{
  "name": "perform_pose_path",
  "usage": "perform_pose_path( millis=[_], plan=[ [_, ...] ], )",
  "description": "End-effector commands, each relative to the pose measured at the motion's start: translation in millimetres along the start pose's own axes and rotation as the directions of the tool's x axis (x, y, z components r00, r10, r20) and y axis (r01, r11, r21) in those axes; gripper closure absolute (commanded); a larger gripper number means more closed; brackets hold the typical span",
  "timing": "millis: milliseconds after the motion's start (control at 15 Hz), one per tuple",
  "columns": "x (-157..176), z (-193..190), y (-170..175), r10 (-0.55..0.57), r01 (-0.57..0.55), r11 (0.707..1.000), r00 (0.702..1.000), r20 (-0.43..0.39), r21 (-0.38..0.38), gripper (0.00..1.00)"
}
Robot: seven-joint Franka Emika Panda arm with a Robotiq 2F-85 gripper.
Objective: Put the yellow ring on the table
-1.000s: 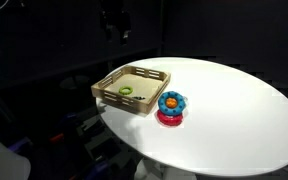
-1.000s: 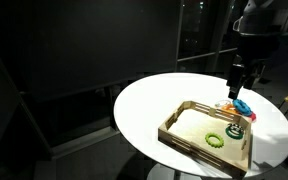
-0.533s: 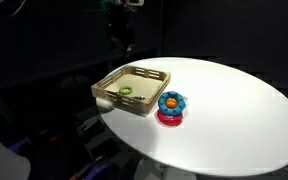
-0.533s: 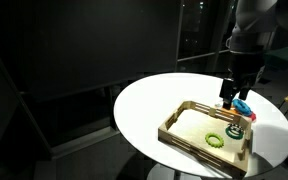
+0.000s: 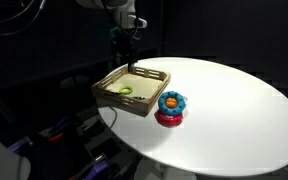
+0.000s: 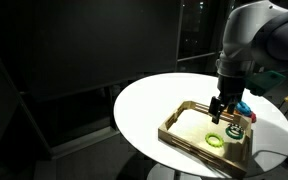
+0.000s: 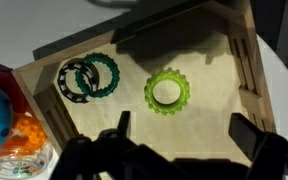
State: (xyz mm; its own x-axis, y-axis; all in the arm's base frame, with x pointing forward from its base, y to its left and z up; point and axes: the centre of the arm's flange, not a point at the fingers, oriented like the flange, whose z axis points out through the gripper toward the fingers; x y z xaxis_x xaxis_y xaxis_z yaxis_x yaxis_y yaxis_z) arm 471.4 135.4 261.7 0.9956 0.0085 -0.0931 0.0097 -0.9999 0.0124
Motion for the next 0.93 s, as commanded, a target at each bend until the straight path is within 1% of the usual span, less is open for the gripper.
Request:
perform_pose_path(
  millis=[0, 467, 867],
  plan=[
    [7, 20, -5, -0.009, 0.009, 1.0, 1.0, -0.027, -0.016, 0.0],
    [9, 52, -7, 0.0, -0.003, 0.999, 0.998, -0.061, -0.048, 0.0],
    [12, 78, -3, 0.022, -0.024, 0.998, 0.999, -0.039, -0.059, 0.0]
  ],
)
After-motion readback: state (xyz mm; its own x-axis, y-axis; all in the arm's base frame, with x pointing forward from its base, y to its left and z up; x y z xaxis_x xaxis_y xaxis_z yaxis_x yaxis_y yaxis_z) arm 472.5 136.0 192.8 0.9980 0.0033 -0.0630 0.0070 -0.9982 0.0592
